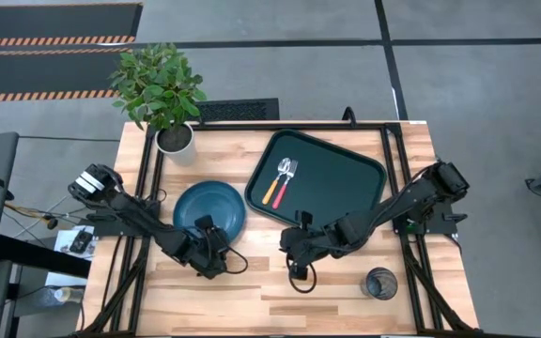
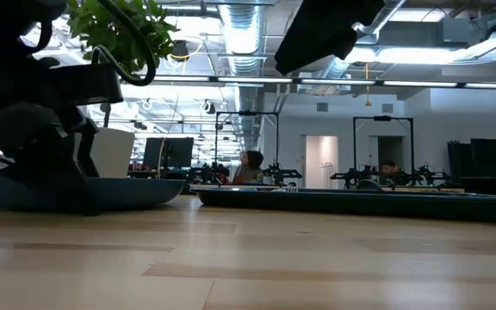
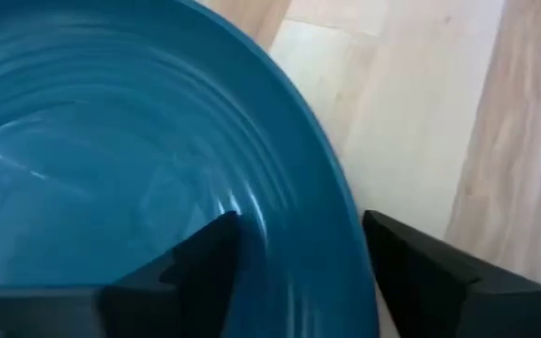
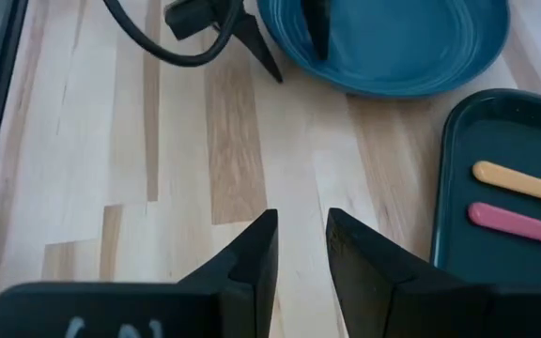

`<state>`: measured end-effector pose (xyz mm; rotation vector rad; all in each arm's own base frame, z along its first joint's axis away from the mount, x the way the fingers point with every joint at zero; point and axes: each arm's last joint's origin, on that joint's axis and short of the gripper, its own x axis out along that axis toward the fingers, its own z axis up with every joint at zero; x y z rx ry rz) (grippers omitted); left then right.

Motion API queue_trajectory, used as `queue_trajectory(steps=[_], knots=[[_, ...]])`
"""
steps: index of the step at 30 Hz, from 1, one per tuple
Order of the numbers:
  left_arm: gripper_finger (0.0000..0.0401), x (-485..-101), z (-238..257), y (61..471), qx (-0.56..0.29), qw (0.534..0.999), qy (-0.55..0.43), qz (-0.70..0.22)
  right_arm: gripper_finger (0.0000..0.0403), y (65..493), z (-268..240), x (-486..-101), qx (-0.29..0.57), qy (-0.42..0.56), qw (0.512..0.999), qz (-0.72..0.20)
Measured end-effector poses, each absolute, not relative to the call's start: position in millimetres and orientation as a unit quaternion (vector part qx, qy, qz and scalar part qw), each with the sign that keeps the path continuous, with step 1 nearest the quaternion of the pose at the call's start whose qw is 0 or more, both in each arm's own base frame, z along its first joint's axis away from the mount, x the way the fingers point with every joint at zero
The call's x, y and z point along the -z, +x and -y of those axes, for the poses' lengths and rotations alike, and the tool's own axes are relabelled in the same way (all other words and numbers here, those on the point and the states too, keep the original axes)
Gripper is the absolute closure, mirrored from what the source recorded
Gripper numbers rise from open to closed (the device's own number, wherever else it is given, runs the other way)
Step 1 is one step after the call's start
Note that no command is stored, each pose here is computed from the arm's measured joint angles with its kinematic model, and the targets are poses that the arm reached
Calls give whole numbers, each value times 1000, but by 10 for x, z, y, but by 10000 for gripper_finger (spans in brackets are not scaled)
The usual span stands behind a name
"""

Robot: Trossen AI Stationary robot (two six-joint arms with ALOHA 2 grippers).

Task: Pick and place plate/cup/fork/spoon on tray
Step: Put the blue plate on the black tray to the right of the pink fork

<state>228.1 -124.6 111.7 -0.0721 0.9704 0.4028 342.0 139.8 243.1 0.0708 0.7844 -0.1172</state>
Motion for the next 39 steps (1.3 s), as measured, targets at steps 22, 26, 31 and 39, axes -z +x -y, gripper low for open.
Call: queue_trajectory(steps=[22, 26, 31, 39], knots=[[399, -1551, 1529, 2427, -220, 848, -49, -479, 285, 3362, -1469, -2410, 86, 113, 910, -391], [401, -1713, 1619, 2440, -222, 849, -36, -478, 285, 3325, -1461, -2383, 118, 157, 894, -402], [401, -1866, 1710, 2479, -213, 857, -38, -468, 285, 3253, -1525, -2400, 127, 179, 886, -407], [401, -2048, 1765, 2542, -210, 866, -34, -453, 285, 2900, -1640, -2651, 146, 198, 880, -405]])
